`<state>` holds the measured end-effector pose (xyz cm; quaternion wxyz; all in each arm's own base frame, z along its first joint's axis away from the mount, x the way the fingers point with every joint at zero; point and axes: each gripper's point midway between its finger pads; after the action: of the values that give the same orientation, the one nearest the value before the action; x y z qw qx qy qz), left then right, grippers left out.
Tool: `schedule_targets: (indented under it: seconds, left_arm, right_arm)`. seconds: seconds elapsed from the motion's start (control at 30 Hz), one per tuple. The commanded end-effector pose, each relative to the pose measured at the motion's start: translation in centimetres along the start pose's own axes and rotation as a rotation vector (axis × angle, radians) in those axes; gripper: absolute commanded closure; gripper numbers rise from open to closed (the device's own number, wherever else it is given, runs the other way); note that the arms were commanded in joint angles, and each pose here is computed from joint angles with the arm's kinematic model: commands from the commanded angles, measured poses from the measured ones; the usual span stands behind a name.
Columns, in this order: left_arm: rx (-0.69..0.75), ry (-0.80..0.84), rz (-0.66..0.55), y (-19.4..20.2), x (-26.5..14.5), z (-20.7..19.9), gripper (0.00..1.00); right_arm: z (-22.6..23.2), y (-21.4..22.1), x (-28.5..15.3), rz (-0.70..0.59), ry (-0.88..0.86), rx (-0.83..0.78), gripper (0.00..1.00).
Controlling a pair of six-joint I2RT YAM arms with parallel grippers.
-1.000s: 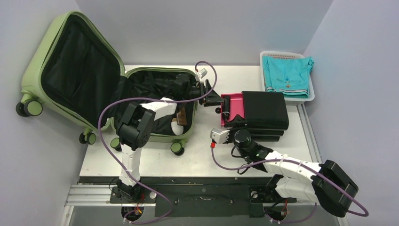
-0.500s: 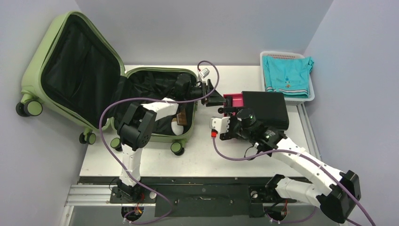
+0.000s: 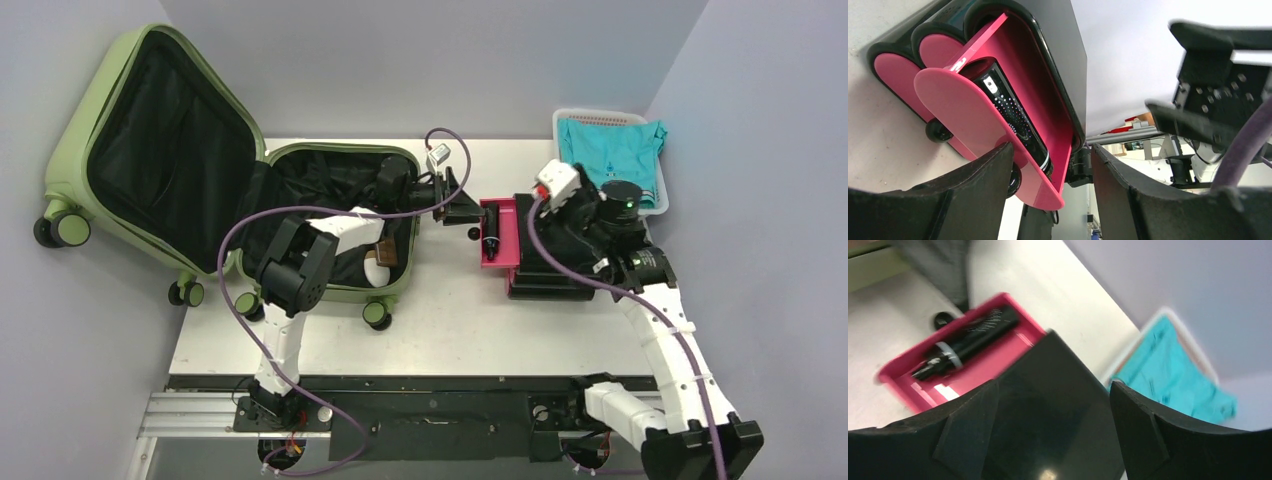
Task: Open, take out, and arrange the luggage
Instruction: Close the drawer of the storage box.
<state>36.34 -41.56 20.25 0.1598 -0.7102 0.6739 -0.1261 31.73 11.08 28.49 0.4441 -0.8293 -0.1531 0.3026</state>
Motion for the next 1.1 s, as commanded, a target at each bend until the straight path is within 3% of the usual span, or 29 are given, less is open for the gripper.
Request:
schedule_targets:
  seconds: [0.0,0.03,0.2,0.33,0.8,1.07]
  left_arm:
    - [0.075,0.086,0.018,-0.2,1.5,-2.9,0.45]
    - [0.074,0.091,0.023,0.0,1.7,-2.9,0.45]
    - [0.075,0.119,0.041,0.6,2.8,-3.6,0.45]
    - [0.075,0.138,0.062,1.2,3.8,-4.1,0.45]
    - [0.068,0.191,0.123,2.5,8.3,-3.9,0.45]
    - [0.058,0.213,0.129,2.7,8.4,-4.1,0.44]
  right_arm:
    - [-5.2,1.6,0.0,-0.079,0.165,0.3,0.24]
    - [-7.4,2.9,-0.6,-0.072,0.235,0.341,0.24]
    - [-10.8,8.0,-0.9,-0.008,0.26,0.566,0.27]
    - [-9.9,11.2,-0.2,0.073,0.204,0.659,0.29]
    - [-7.1,14.0,1.2,0.146,0.065,0.733,0.33]
    - [-7.1,14.1,1.1,0.145,0.066,0.734,0.34]
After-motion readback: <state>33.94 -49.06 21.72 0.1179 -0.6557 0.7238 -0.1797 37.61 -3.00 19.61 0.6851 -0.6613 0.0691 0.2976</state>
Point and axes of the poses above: each gripper's point midway between its finger pads, its own x axis out along the fingers, its own z axis along the line the jaws close on, y = z × x, and after that the axes turned 4 degrees about x, right-handed
